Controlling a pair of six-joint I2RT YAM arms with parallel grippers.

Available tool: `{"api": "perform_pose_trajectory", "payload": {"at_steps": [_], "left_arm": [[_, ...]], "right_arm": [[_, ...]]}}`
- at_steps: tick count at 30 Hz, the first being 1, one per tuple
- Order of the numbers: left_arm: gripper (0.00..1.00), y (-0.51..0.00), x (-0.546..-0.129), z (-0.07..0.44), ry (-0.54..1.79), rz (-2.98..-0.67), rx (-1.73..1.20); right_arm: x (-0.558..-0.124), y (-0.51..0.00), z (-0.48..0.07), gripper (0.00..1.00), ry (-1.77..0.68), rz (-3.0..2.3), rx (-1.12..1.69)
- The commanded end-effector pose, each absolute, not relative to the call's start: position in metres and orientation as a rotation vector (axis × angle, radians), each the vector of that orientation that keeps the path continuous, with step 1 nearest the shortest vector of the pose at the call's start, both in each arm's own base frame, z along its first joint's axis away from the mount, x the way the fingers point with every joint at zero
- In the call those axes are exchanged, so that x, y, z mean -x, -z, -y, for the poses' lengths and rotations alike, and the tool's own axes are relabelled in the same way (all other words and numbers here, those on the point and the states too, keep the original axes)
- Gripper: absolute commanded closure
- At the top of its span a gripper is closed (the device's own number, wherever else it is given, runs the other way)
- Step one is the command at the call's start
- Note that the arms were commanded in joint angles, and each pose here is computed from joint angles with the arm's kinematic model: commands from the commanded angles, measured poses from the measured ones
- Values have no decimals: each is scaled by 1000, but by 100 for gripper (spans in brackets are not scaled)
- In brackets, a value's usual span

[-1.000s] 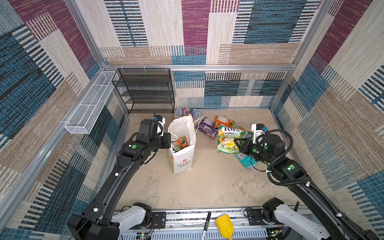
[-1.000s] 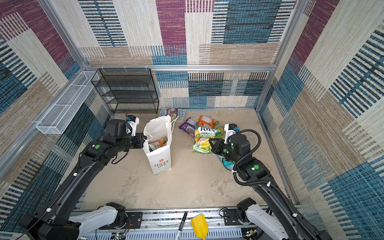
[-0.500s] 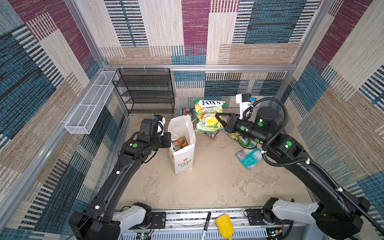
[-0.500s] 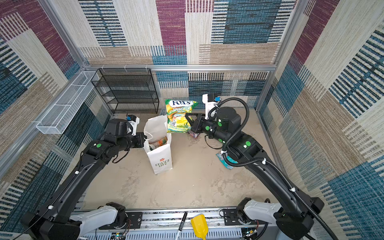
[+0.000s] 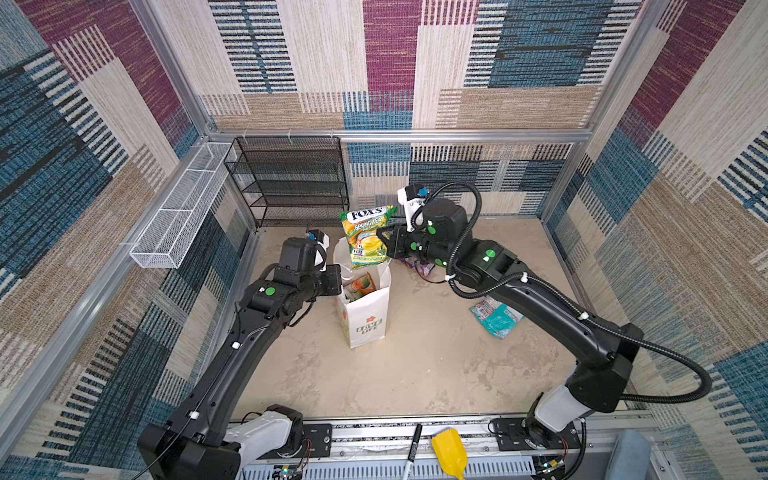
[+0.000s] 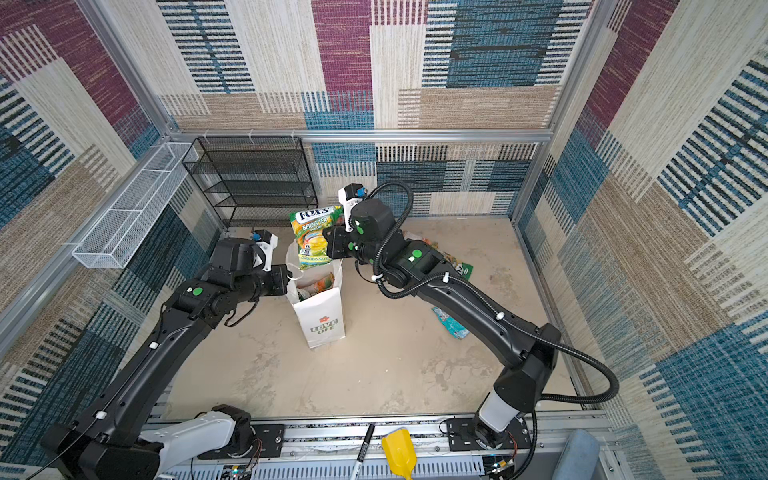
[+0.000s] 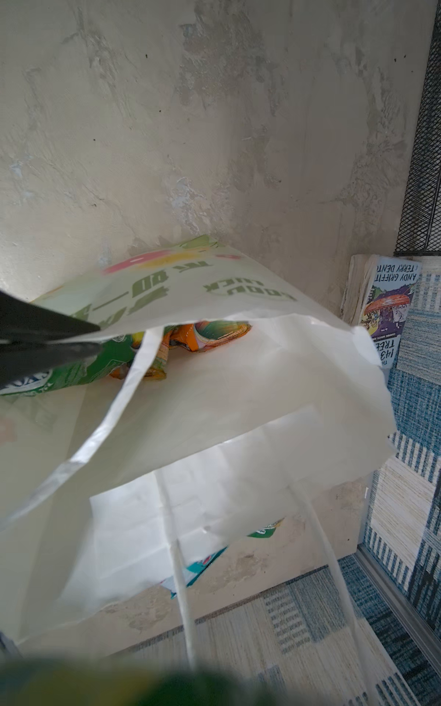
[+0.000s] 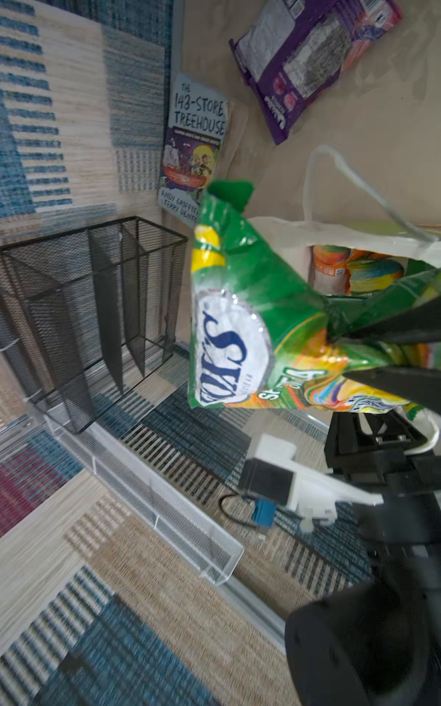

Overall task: Place the snacks into the paper bag
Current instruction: 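Carry the Fox's bag over the paper bag and open the right gripper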

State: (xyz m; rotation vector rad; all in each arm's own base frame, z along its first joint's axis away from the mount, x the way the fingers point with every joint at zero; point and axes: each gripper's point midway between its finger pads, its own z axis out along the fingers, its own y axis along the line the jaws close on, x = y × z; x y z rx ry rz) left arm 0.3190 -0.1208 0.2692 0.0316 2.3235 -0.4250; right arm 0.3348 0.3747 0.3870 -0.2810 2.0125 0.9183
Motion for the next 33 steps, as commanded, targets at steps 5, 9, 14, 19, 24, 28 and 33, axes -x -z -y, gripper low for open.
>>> {"api": "perform_pose_trajectory", "payload": {"at_steps": [5,9,14,19,24,28,33], "left_arm": [[100,-276,-329,109,366,-2283,34],[100,-277,-329,106,371,-2281,49],[100,-277,-329,107,387,-2280,47],[100,-275,-330,109,397,-2284,44],[100,-277,-330,109,402,-2278,40],[100,-276,-330,109,403,-2281,43],[100,-275,-331,109,401,-2284,43]], "right_arm": [[-342,-341,-388,100,-738,-2098,301],[-342,-324,-392,100,-675,-2134,312],[-338,-312,-405,100,-616,-2159,344],[-332,-303,-423,100,-579,-2181,385],[-326,-298,-440,85,-606,-2195,419],[-323,-306,-445,74,-641,-2183,439],[-318,-329,-444,56,-689,-2132,459]]}}
